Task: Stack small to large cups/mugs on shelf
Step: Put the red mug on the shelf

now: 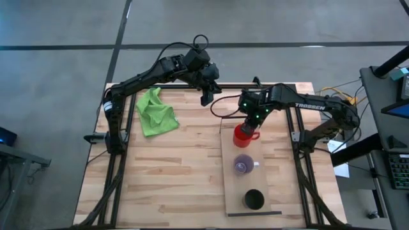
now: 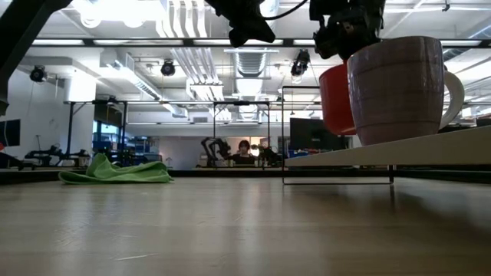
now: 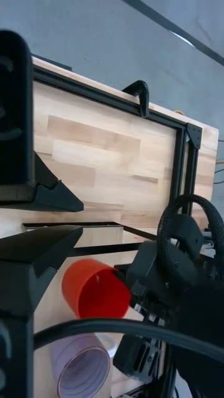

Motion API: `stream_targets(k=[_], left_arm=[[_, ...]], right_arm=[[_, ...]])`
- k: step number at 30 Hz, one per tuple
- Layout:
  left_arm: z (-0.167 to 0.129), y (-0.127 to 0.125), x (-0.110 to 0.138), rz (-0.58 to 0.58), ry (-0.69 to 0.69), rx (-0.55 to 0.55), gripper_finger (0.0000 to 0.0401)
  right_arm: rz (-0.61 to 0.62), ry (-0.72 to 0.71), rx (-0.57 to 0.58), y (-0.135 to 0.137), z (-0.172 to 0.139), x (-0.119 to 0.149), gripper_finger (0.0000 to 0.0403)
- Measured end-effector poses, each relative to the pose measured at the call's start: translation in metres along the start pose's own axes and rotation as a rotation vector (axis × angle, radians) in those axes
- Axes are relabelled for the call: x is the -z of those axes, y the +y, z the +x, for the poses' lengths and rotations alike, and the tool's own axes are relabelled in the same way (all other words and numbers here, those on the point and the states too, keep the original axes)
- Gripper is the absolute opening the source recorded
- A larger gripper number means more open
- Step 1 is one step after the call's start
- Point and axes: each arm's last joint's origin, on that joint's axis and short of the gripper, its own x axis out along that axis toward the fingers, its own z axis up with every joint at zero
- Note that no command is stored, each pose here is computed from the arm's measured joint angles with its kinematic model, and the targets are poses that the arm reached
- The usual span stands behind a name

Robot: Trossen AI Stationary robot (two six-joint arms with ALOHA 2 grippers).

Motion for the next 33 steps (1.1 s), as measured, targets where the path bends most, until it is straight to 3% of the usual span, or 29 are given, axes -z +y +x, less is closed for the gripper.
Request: stream_targets(k=[33], left_arm=[[0.015,0.003,0.01,-0.007,0.024,0.004,0.0032]], right_arm=[[0.007,-0.021,0.084,0.007,0.02,0.009,0.0009]])
